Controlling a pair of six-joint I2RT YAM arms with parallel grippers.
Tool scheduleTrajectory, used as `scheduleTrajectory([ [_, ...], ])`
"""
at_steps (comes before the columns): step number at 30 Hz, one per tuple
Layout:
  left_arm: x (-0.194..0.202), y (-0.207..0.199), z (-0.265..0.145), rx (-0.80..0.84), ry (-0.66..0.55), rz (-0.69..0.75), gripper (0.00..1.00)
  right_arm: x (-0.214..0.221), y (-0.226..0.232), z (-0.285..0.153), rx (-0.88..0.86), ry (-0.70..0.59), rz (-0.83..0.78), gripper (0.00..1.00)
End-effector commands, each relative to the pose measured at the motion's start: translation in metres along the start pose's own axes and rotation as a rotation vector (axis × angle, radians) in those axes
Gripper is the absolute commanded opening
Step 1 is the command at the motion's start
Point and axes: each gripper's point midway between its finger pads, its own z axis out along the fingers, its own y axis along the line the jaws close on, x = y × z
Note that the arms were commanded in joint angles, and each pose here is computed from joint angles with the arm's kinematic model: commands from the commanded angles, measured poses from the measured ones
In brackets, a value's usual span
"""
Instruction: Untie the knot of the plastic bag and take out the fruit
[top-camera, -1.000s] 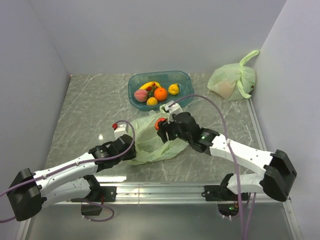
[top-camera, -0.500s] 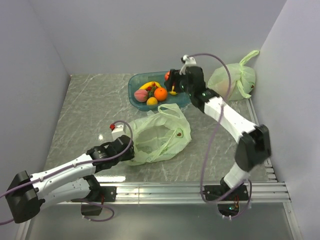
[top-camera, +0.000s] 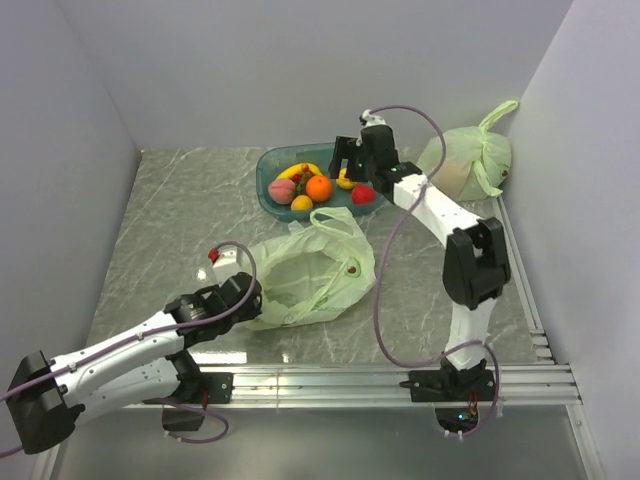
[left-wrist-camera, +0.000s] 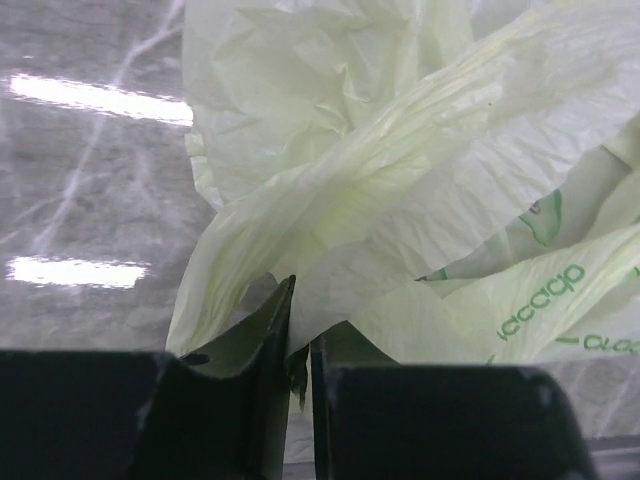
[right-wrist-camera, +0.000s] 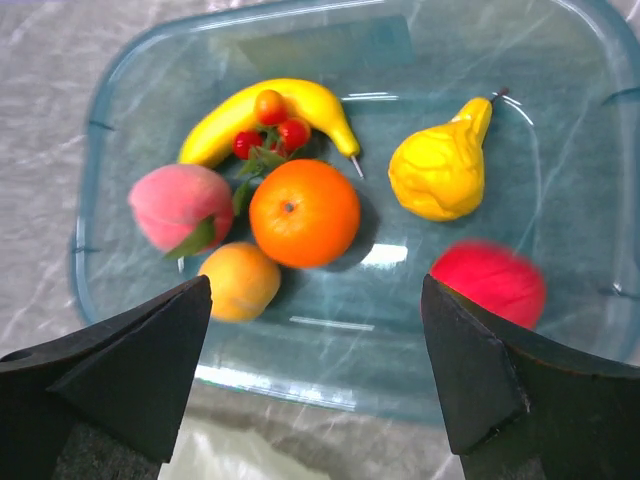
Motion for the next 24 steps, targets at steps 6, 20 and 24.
scheduleTrajectory([
  [6,-0.065,0.048,-0.019,-0.226,-0.189,-0.148,0.15,-0.040,0.021,-0.138,-0.104,-0.196,0.020,0.91],
  [20,-0.183,0.130,-0.113,-0.676,-0.542,-0.143,0.23,0.003,-0.025,-0.286,-0.033,-0.396,0.054,0.91],
  [24,-0.208,0.139,-0.140,-0.719,-0.631,-0.156,0.23,0.013,-0.038,-0.304,0.002,-0.424,0.070,0.91],
])
